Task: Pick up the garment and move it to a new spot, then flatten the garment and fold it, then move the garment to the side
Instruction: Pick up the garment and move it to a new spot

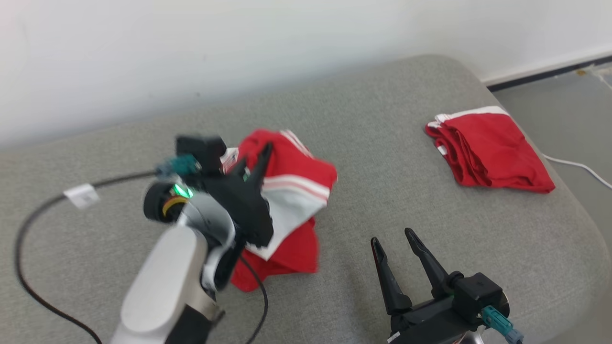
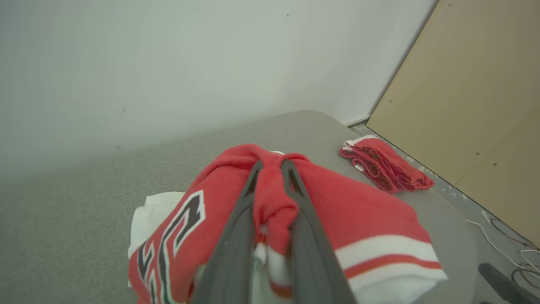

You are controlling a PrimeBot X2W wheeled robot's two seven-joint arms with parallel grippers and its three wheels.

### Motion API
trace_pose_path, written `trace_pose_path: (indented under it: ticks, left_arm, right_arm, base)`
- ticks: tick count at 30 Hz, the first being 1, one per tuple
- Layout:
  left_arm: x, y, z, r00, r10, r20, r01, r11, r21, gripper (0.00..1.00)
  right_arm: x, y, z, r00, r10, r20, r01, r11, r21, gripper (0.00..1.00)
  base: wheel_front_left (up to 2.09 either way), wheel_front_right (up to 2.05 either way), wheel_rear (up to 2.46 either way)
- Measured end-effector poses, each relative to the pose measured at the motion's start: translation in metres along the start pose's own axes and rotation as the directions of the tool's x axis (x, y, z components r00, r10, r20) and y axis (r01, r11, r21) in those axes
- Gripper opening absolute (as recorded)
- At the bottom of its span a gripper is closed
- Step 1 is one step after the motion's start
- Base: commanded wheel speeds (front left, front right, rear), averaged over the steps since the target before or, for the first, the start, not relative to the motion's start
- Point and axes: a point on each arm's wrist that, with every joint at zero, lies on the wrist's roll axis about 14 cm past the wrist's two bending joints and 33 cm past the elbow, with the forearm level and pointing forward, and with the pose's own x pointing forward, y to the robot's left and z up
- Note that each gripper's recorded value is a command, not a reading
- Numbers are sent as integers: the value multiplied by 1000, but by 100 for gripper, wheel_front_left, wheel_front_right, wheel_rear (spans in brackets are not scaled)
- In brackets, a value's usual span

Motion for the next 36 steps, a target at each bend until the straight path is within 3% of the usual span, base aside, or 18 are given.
trace_pose_path:
  ticks: [4,5,6,11,16,21,26,31,36]
  left_arm:
    - [5,4,-57,994,10,-112,-12,1000,-18,0]
    - [5,6,-68,991,18,-132,-20,1000,-17,25]
    - [5,6,-78,989,22,-149,-23,1000,-5,100]
    - [-7,7,-98,989,35,-140,-39,999,-26,100]
    - [-26,11,-75,996,86,34,-84,995,-61,100]
    - [-67,36,-59,959,211,192,-202,977,-63,100]
    - [-123,70,-38,880,366,303,-374,927,-33,100]
    - [-188,100,-21,764,515,389,-561,828,6,100]
    - [-225,109,-43,740,578,345,-630,774,54,100]
  right_arm:
    - [0,-7,-9,999,-23,-26,23,1000,1,100]
    - [0,-9,-12,999,-28,-33,28,1000,1,100]
    - [0,-10,-14,999,-31,-39,31,1000,1,100]
    - [3,-8,-19,998,-22,-51,23,1000,9,100]
    - [4,-6,-23,998,-14,-58,15,1000,8,100]
    - [8,0,-21,999,7,-49,-6,1000,7,100]
    - [10,-3,-17,1000,-1,-31,1,1000,2,100]
    - [10,-12,-17,999,-26,-22,26,1000,4,100]
    - [7,-18,-23,998,-45,-35,45,999,5,100]
  base:
    - [0,0,0]
    - [0,0,0]
    - [0,0,0]
    - [0,0,0]
    - [0,0,0]
    - [0,0,0]
    - [0,0,0]
    - [0,0,0]
    - [0,0,0]
